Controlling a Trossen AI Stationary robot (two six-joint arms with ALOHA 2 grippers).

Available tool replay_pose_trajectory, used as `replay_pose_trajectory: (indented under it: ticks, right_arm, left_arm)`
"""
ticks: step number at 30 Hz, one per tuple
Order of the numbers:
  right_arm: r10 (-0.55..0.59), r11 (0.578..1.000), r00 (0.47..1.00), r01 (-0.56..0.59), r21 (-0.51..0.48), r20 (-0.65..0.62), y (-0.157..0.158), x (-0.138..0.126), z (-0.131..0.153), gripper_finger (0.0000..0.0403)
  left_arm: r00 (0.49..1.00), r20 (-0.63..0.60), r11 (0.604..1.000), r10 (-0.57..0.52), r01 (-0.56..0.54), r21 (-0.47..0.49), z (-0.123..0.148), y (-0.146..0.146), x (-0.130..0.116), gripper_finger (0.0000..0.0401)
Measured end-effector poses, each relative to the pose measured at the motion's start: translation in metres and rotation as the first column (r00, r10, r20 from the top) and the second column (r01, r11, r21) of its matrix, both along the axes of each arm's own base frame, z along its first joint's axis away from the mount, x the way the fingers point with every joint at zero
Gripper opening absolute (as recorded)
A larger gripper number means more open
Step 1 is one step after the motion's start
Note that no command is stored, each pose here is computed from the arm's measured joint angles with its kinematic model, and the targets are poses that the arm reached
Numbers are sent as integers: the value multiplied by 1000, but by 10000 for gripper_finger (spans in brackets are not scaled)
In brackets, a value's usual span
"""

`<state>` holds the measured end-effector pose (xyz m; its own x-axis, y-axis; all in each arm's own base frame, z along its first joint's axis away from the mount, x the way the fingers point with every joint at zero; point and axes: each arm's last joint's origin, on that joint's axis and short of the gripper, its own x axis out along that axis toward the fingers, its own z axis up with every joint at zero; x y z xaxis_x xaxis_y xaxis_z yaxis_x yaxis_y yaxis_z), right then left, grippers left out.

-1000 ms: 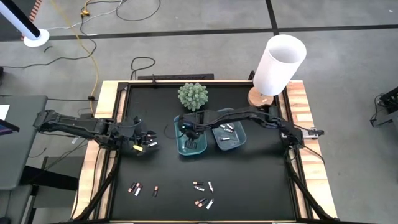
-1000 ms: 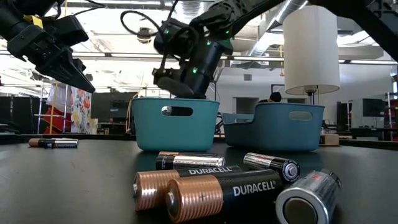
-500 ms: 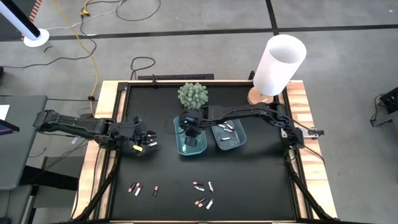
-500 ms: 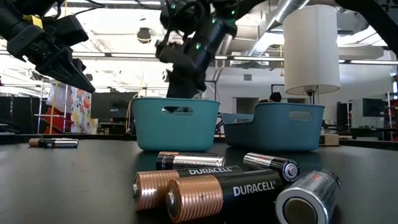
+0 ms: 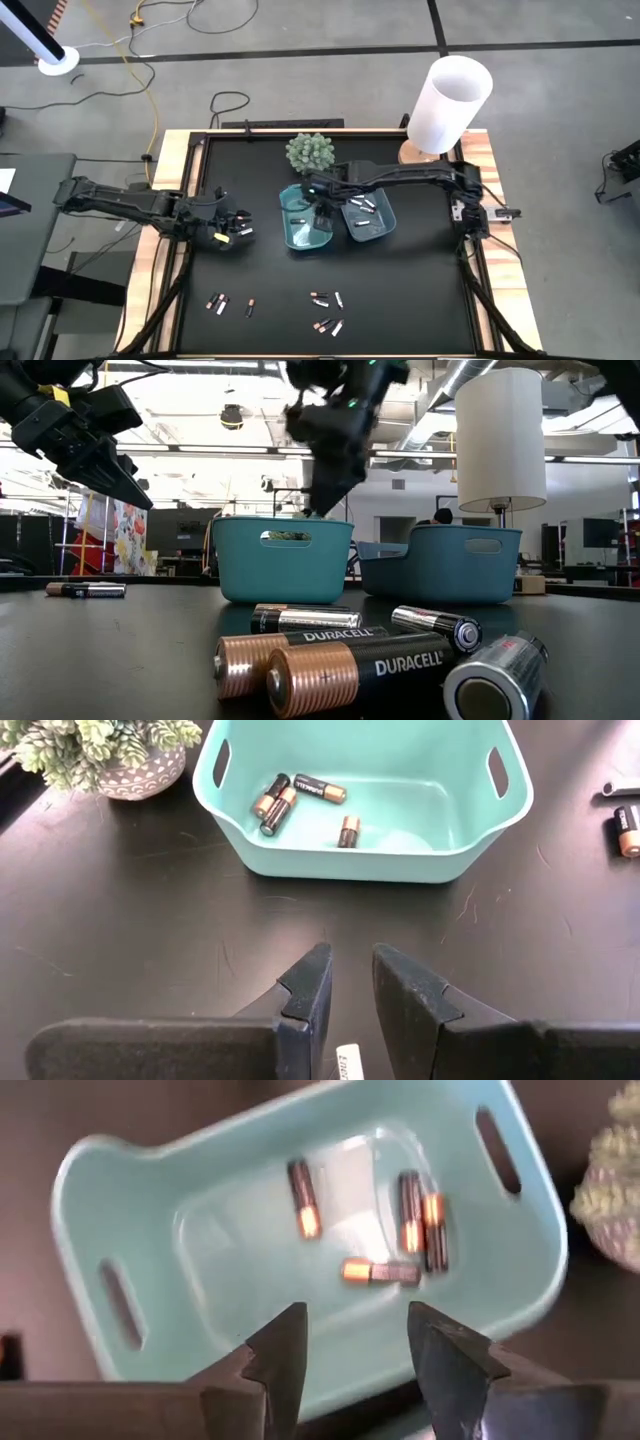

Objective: Sort batteries
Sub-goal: Put the black battery into the green bin

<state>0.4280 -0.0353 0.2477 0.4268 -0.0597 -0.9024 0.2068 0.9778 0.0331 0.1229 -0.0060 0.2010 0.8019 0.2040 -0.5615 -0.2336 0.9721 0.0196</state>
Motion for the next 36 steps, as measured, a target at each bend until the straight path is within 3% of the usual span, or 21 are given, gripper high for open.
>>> replay_pose_trajectory:
  ticks: [6,14,18,23,27,31,36]
  right_arm:
    - [-5,999,999,8,-54,40,28,-42,28,169]
    - [-178,966,965,208,-153,193,76,-149,38,152]
    - [-264,944,902,315,-102,341,104,-206,14,151]
    - [-379,922,791,367,122,479,131,-252,-33,150]
    - [-352,923,726,374,90,591,138,-269,-74,150]
    - [-340,926,729,371,74,594,135,-276,-105,150]
    - [-335,921,743,387,37,579,132,-274,-122,150]
  left_arm:
    - [1000,5,1000,6,-6,-9,0,0,0,70]
    - [1000,11,999,25,-25,-36,0,0,0,70]
    - [1000,14,999,24,-24,-36,0,0,0,70]
    - [998,66,999,22,-20,-40,5,0,3,70]
    - [998,62,1000,11,-10,-23,10,0,3,70]
    - [1000,10,999,23,-23,-32,24,0,3,70]
    - [994,-92,997,51,-56,-48,43,-1,9,70]
